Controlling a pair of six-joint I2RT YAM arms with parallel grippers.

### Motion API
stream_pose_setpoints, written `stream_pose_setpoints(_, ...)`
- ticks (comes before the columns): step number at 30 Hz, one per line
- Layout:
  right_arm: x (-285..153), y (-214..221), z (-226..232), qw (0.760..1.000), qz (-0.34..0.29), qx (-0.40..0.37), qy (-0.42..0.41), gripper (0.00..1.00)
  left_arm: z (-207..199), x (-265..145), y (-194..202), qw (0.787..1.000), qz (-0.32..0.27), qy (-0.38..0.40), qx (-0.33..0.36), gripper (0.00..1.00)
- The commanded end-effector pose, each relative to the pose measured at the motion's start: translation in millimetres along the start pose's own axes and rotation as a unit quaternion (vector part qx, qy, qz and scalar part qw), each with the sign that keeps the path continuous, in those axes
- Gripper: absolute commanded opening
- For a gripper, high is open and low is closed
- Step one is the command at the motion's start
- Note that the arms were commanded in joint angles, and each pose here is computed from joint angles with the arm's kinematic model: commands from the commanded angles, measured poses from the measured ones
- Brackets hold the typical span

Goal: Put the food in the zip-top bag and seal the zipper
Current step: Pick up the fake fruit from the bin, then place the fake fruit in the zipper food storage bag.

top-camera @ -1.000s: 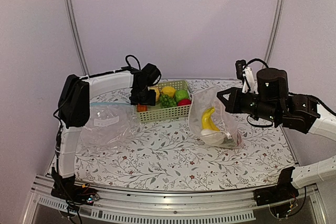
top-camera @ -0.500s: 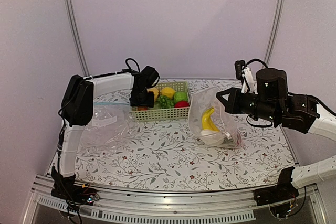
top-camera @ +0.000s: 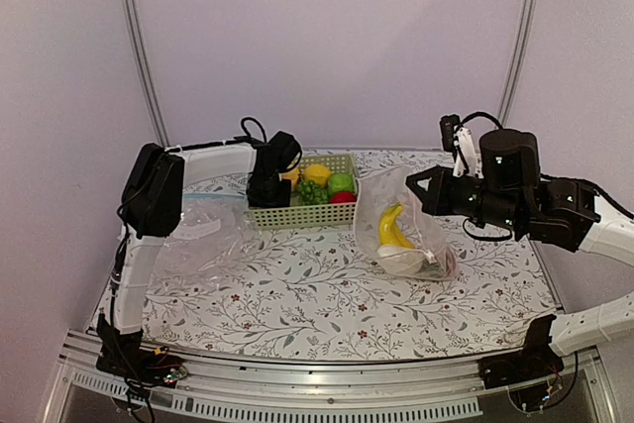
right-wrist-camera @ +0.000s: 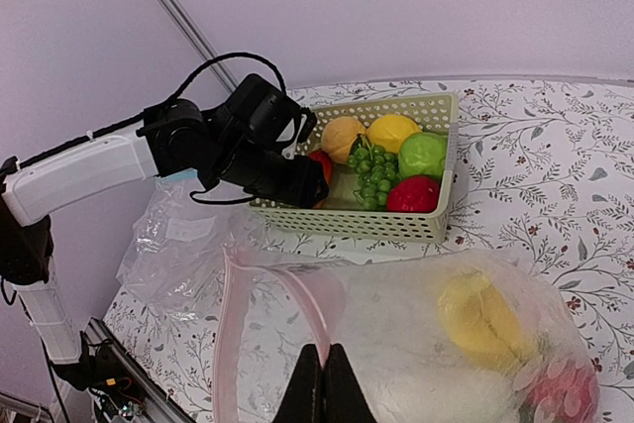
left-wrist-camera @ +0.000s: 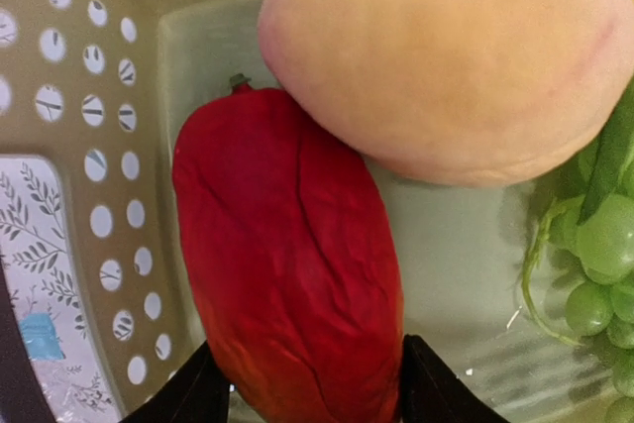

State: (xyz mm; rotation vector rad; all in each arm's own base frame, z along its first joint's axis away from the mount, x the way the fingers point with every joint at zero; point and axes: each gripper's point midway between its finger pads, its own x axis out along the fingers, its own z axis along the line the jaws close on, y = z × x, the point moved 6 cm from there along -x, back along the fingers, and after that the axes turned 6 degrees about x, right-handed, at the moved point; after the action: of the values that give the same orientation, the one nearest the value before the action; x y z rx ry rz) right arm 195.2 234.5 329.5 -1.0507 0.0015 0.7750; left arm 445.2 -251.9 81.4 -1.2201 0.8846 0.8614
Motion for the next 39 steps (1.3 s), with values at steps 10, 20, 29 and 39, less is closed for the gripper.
stream_pose_setpoints(10, 0.4, -4.4, 4.7, 1.0, -0.007, 0.004, -0.004, 0.0, 19.8, -20.7, -13.3, 0.998, -0.054, -0.005, -0.033, 0.43)
stream_pose_setpoints(20, 2.3, -3.6, 5.3, 1.0, -0.004, 0.004, -0.005, 0.0, 29.0, -101.8, -23.6, 0.982, -0.169, 0.05, -0.065, 0.41)
stream_pose_setpoints(29, 3.6, -3.0, 7.2, 1.0, -0.001, 0.004, -0.009, 0.0, 26.9, -147.9, -3.3, 0.968, -0.2, 0.13, -0.08, 0.4)
stream_pose_setpoints(39, 5.4, -2.6, 8.0, 1.0, 0.0, 0.002, -0.009, 0.0, 7.8, -266.8, 36.4, 0.927, -0.302, 0.223, -0.016, 0.41)
